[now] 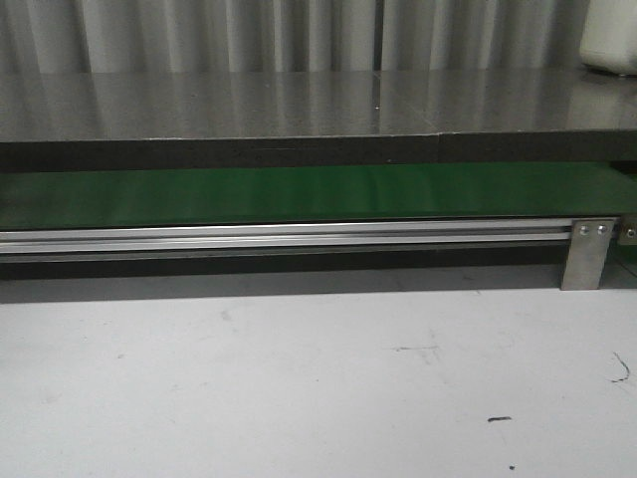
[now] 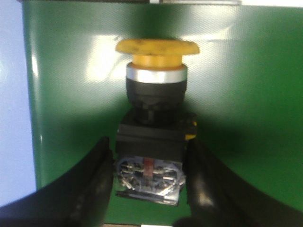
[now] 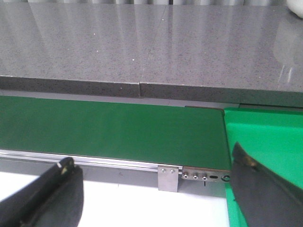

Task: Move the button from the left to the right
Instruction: 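Carry the button with the left gripper onto the belt and release it, then lift the open left gripper away from the button on the belt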

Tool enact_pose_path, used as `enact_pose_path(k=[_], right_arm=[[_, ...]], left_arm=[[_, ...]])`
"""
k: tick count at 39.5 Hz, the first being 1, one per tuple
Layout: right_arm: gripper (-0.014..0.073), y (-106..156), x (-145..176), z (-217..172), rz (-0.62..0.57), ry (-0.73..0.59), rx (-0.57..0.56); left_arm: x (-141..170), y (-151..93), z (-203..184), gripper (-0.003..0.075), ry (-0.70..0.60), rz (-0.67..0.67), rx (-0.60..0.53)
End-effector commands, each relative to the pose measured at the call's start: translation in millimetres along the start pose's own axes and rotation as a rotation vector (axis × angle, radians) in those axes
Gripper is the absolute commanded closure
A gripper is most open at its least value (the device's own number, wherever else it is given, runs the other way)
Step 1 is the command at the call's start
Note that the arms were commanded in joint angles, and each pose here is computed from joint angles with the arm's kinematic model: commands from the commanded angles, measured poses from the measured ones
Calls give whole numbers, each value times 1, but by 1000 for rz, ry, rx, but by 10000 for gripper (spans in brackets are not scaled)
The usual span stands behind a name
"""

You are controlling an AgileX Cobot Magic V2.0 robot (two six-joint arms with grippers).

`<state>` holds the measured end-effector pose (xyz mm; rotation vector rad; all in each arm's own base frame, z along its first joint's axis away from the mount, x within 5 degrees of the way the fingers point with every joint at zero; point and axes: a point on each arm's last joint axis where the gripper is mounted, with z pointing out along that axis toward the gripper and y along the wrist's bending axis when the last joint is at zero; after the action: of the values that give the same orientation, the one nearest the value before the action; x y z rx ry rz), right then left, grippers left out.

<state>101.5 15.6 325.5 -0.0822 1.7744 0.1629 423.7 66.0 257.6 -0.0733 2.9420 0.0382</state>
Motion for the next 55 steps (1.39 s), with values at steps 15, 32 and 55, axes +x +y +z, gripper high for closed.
enact_pose_path(k=[15, 32, 55], right_arm=[[-49, 0, -19, -2, -1, -108, 4], [-49, 0, -19, -2, -1, -108, 4], [-49, 0, -19, -2, -1, -108, 4]], left_arm=[[3, -11, -35, 192, -47, 8, 28], [17, -20, -115, 244, -247, 19, 46], [69, -48, -176, 741, -362, 161, 64]])
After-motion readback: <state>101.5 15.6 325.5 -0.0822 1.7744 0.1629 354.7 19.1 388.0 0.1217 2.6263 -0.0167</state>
